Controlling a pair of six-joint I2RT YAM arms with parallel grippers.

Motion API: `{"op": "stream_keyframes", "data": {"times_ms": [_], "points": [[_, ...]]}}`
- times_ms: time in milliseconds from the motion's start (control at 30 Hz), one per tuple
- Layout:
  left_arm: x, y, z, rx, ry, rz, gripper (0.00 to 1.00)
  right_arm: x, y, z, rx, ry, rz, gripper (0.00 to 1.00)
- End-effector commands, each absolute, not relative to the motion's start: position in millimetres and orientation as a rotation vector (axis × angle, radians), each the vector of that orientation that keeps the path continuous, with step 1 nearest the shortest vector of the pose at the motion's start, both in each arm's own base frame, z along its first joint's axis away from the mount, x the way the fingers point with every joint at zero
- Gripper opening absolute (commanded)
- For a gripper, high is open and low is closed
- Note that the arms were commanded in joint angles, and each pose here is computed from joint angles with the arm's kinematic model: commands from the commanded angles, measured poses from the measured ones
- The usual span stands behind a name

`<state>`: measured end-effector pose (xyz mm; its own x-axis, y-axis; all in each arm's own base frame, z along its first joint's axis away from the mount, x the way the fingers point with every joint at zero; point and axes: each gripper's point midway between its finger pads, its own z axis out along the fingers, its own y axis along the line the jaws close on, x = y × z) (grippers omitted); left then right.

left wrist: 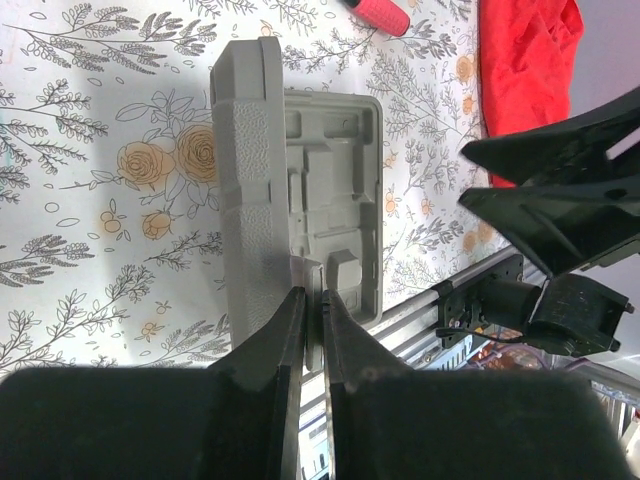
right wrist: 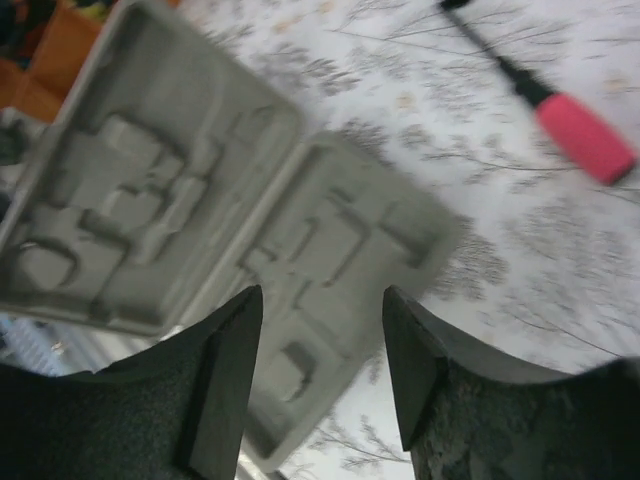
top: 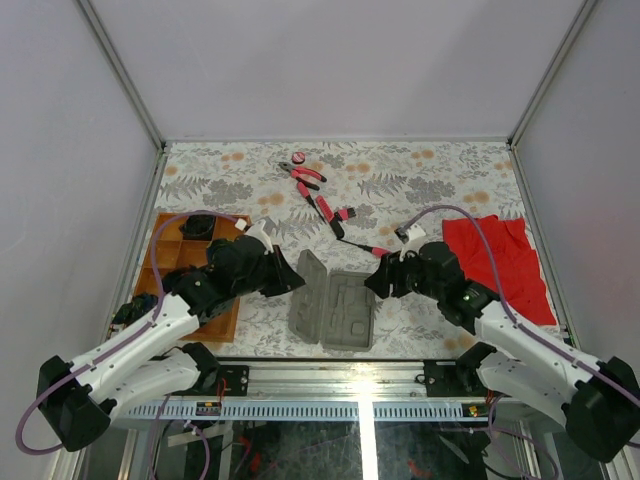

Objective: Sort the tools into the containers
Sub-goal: Open the storage box at the center of the board.

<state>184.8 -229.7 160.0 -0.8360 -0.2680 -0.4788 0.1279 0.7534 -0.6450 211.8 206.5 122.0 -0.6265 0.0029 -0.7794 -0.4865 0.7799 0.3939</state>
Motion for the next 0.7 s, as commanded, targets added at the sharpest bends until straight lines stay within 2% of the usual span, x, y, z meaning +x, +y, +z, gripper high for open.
{"op": "stream_keyframes", "data": {"times_ms": [0, 267, 467, 600, 667], "points": [[191, -238, 173, -0.082, 2.314, -1.000, 0.00, 188, 258, 143, -0.473, 2.084, 1.158, 0.56], [198, -212, 138, -0.224, 2.350, -0.825, 0.00, 205, 239, 57, -0.255, 2.401, 0.910, 0.44], [197, -192, 114, -0.300, 2.386, -0.690, 0.02, 208, 215, 28, -0.200, 2.506, 0.705, 0.42], [197, -175, 104, -0.353, 2.401, -0.573, 0.12, 212, 200, 23, -0.216, 2.519, 0.580, 0.42], [197, -165, 97, -0.382, 2.411, -0.505, 0.24, 213, 196, 21, -0.231, 2.522, 0.545, 0.42]]}}
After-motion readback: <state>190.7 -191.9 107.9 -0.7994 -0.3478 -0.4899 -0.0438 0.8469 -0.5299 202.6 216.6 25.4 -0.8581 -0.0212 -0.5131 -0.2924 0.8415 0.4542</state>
